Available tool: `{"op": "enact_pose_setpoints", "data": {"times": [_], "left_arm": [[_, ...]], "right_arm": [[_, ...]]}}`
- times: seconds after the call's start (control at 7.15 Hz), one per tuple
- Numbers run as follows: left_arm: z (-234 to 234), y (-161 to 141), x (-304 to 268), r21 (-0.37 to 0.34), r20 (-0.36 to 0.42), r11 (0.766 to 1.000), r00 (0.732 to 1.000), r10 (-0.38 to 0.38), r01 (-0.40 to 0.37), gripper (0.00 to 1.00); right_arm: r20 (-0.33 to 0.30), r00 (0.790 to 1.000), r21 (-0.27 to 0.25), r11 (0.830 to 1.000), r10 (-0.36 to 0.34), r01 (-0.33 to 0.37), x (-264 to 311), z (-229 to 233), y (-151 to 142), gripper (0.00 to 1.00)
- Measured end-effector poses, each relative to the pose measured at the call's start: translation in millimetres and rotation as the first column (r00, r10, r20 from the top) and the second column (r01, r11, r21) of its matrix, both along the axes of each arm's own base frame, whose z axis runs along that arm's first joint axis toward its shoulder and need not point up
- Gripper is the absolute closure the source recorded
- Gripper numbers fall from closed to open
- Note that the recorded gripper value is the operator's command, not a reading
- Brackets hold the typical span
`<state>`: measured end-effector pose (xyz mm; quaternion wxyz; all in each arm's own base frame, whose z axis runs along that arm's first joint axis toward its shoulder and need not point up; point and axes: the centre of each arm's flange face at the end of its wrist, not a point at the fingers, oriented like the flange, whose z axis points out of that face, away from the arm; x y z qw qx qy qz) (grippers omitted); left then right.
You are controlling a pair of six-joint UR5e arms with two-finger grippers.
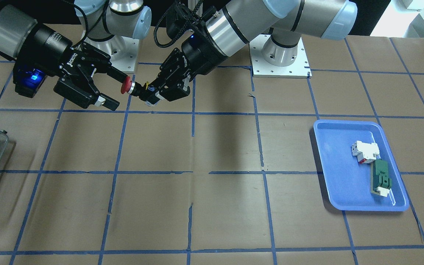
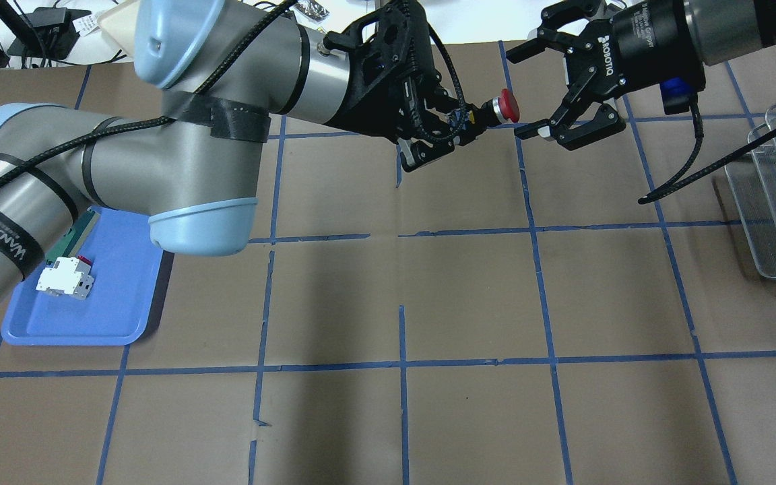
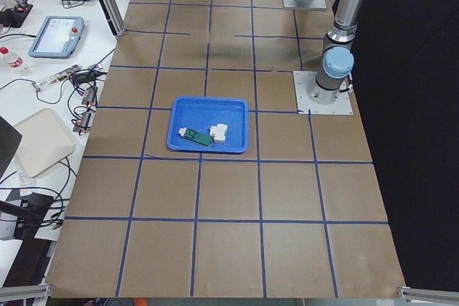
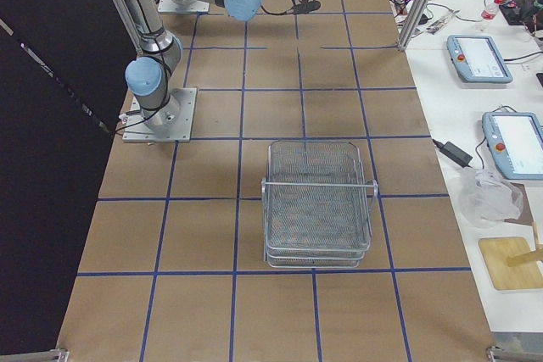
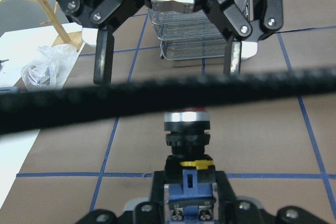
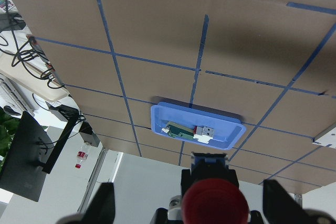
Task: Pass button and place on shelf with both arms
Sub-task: 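Close the right gripper on the red button cap held by the left gripper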
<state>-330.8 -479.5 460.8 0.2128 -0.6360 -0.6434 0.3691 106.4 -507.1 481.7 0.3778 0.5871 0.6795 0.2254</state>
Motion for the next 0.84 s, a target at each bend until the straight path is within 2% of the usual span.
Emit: {"op": "enact_pose_setpoints", "data": {"times": [0.84], "left_arm": [[4,2,0,-0.006,-0.002,1.0,1.0,0.0,0.0,1.0]], "right_arm": [[0.009,1.0,0.052,0.999,0.002,-0.002,14,-11,-3,0.0]]}}
